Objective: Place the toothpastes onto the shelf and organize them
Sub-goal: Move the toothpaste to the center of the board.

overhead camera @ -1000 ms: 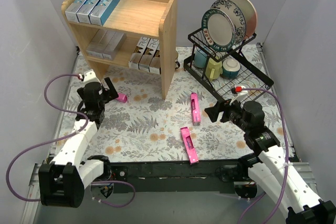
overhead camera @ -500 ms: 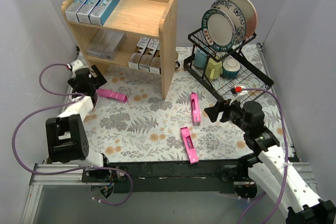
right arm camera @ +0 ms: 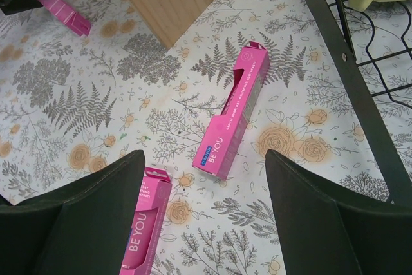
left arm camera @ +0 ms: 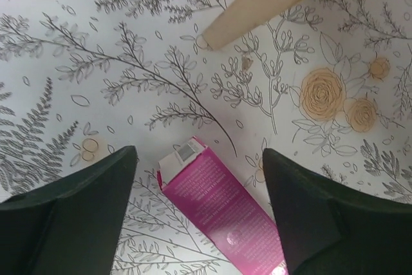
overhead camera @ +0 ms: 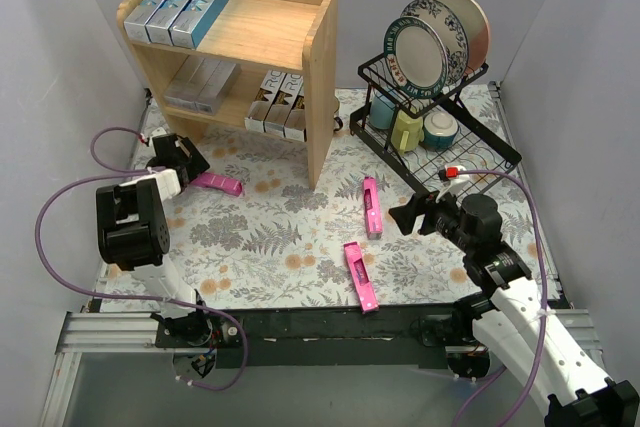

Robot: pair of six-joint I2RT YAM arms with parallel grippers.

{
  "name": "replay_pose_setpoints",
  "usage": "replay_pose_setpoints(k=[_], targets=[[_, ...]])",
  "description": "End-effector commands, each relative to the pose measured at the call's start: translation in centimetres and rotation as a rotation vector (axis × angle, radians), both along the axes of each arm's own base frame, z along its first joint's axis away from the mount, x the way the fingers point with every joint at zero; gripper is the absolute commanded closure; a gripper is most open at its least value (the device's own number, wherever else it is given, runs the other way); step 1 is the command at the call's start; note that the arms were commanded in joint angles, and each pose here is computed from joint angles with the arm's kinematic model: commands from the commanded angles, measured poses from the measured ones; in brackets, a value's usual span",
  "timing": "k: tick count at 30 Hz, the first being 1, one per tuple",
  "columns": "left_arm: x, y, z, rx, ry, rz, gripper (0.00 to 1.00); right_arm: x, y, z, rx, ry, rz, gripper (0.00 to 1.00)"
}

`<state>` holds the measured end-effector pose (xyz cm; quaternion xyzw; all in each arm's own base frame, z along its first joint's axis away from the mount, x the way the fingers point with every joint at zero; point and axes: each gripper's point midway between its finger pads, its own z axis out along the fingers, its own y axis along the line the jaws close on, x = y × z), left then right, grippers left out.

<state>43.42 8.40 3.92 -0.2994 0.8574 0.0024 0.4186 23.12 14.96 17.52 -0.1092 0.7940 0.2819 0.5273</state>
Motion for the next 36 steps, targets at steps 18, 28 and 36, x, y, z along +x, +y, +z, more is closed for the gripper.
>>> replay_pose_setpoints(k=[18, 28, 36], targets=[[-10.6, -10.1, -0.5, -0.402, 0.205, 0.142, 0.47, 0.3, 0.2, 1.4, 0.02, -0.075, 0.009, 0.16], [-15.8, -18.8, 3.9, -0.296, 0.124, -0.037, 0.2, 0.3, 0.0, 1.2, 0.01, -0.071, 0.005, 0.16], [-15.7, -16.6, 6.1, 0.009, 0.038, -0.192, 0.02, 0.4, 0.4, 1.0, 0.012, -0.06, 0.02, 0.16]])
